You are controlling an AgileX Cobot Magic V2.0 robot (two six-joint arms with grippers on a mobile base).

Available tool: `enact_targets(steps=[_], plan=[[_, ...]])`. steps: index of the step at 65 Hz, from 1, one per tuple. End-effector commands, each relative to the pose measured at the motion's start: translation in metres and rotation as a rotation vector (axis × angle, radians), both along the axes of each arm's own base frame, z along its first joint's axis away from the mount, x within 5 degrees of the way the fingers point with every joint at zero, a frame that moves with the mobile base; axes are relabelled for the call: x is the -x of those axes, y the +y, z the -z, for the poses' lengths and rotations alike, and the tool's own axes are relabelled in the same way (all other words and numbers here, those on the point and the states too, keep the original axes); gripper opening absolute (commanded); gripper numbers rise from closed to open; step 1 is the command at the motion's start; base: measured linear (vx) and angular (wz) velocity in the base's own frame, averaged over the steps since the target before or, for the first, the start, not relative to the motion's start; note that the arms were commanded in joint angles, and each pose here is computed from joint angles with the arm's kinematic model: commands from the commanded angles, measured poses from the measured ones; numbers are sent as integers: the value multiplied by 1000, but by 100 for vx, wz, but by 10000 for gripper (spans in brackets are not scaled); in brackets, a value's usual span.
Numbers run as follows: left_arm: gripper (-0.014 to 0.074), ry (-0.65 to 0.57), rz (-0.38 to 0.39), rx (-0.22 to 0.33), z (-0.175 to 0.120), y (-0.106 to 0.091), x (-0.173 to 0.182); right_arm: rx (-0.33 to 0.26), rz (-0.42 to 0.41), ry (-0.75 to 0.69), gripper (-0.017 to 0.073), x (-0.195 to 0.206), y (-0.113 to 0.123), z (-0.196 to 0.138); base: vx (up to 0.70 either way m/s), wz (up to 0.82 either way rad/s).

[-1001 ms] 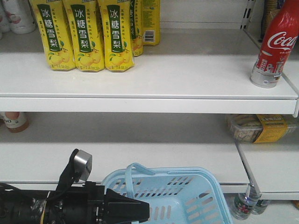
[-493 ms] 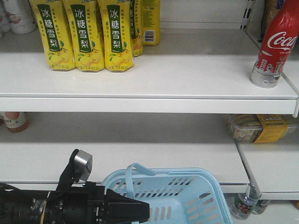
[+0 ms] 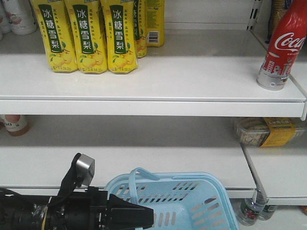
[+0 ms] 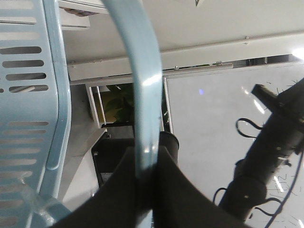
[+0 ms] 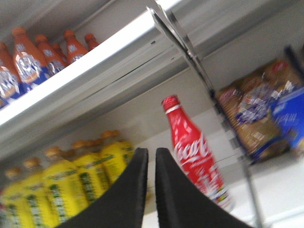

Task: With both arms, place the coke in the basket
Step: 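Reach the right gripper toward the red Coca-Cola bottle, then close the right gripper around the Coca-Cola bottle neck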

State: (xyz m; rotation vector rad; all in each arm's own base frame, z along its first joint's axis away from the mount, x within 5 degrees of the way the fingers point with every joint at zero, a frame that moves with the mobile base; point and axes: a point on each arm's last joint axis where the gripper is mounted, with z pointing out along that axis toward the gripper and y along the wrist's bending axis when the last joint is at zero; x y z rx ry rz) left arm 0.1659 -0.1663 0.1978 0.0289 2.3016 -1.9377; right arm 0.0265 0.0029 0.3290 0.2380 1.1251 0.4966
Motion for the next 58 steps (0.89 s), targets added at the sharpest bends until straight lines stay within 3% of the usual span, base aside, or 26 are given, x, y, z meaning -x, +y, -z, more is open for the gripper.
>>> enact_targets(steps=[1, 14, 22, 40, 58], plan=[[-8, -33, 90, 259, -32, -2, 9, 137, 73, -26, 159, 1, -1, -37, 0, 0], [-8, -33, 90, 259, -32, -2, 9, 224, 74, -3, 553, -25, 4, -61, 0, 0], [-8, -33, 90, 259, -32, -2, 9, 367, 55, 8, 716, -50, 11, -61, 0, 0], [-8, -33, 90, 259, -32, -2, 9, 507, 28, 86, 706, -115, 20, -86, 0, 0], [-8, -33, 90, 259, -32, -2, 9, 518, 26, 181, 696, -179, 21, -100, 0, 0]])
